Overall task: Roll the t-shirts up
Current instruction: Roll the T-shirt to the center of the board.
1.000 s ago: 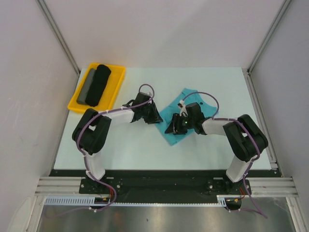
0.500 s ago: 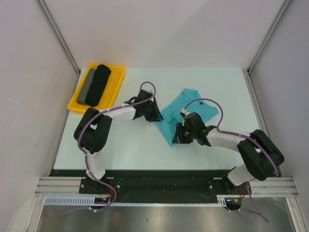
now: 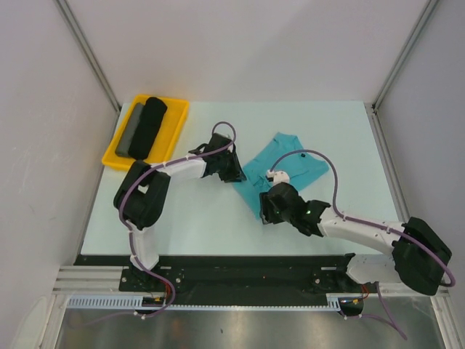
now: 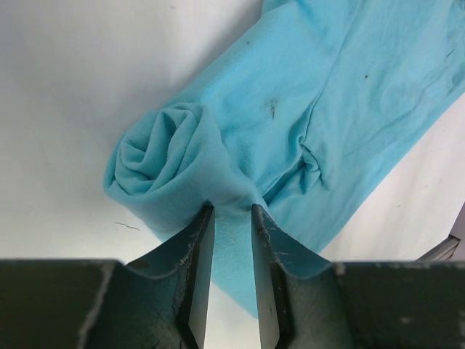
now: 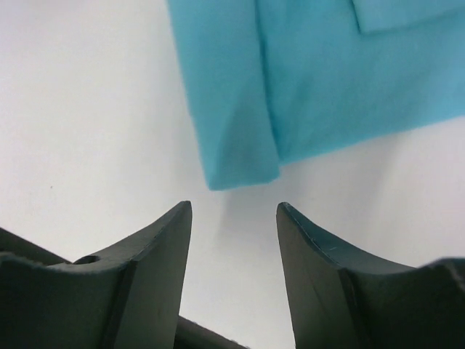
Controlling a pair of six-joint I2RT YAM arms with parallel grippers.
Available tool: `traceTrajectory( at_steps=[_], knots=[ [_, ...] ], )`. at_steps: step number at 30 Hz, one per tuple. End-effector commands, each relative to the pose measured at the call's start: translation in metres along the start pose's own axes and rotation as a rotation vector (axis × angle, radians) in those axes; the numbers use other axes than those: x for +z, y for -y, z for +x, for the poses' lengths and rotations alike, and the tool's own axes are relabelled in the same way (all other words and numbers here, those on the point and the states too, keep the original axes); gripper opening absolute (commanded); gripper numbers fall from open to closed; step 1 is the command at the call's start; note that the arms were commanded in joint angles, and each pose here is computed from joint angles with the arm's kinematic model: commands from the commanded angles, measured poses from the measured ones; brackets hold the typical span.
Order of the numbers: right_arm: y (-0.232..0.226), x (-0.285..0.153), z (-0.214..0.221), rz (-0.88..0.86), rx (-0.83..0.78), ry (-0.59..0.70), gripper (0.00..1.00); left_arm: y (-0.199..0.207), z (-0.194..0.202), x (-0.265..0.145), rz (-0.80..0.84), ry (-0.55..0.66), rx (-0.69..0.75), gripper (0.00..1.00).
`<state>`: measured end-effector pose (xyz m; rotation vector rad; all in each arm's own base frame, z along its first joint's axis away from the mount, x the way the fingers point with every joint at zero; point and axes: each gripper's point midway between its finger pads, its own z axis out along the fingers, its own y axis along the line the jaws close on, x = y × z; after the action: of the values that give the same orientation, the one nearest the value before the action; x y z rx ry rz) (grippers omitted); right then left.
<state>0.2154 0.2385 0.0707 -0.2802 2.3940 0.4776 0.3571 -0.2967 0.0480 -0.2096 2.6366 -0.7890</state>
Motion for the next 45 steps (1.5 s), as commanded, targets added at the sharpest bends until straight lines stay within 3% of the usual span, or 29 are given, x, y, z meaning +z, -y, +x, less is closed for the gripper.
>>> traceTrajectory(
  at_steps=[1, 7, 17, 21, 23, 25, 27, 31, 39, 45],
  knots=[
    [-0.005, -0.009, -0.046, 0.197, -0.167, 0.171, 0.56, 0.008, -0.010, -0.001, 0.005, 0.023, 0.032, 0.32],
    [-0.028, 0.024, -0.052, 0.388, -0.471, 0.168, 0.57, 0.009, -0.009, 0.004, 0.007, 0.012, 0.024, 0.32],
    [-0.025, 0.068, -0.050, 0.563, -0.653, 0.149, 0.65, 0.012, -0.009, 0.005, 0.016, 0.004, 0.024, 0.32],
    [-0.022, 0.077, -0.042, 0.567, -0.661, 0.126, 0.60, 0.013, -0.010, 0.005, 0.017, 0.003, 0.032, 0.33],
    [-0.017, 0.079, -0.041, 0.557, -0.639, 0.107, 0.51, 0.014, -0.011, 0.004, 0.022, 0.003, 0.036, 0.37],
    [-0.010, 0.083, -0.041, 0.537, -0.611, 0.082, 0.49, 0.018, -0.013, 0.000, 0.034, 0.008, 0.044, 0.46],
    [-0.012, 0.080, -0.048, 0.487, -0.565, 0.088, 0.48, 0.025, -0.017, -0.009, 0.055, 0.023, 0.050, 0.51],
    [-0.023, 0.082, -0.042, 0.228, -0.427, 0.038, 0.41, 0.033, -0.037, -0.035, 0.105, 0.075, 0.030, 0.61],
    [-0.054, 0.069, -0.022, -0.248, -0.146, -0.098, 0.38, 0.028, -0.058, -0.093, 0.143, 0.188, 0.010, 0.64],
    [-0.082, 0.055, -0.011, -0.473, 0.001, -0.138, 0.38, 0.006, -0.027, -0.111, 0.141, 0.189, -0.001, 0.62]
  ],
)
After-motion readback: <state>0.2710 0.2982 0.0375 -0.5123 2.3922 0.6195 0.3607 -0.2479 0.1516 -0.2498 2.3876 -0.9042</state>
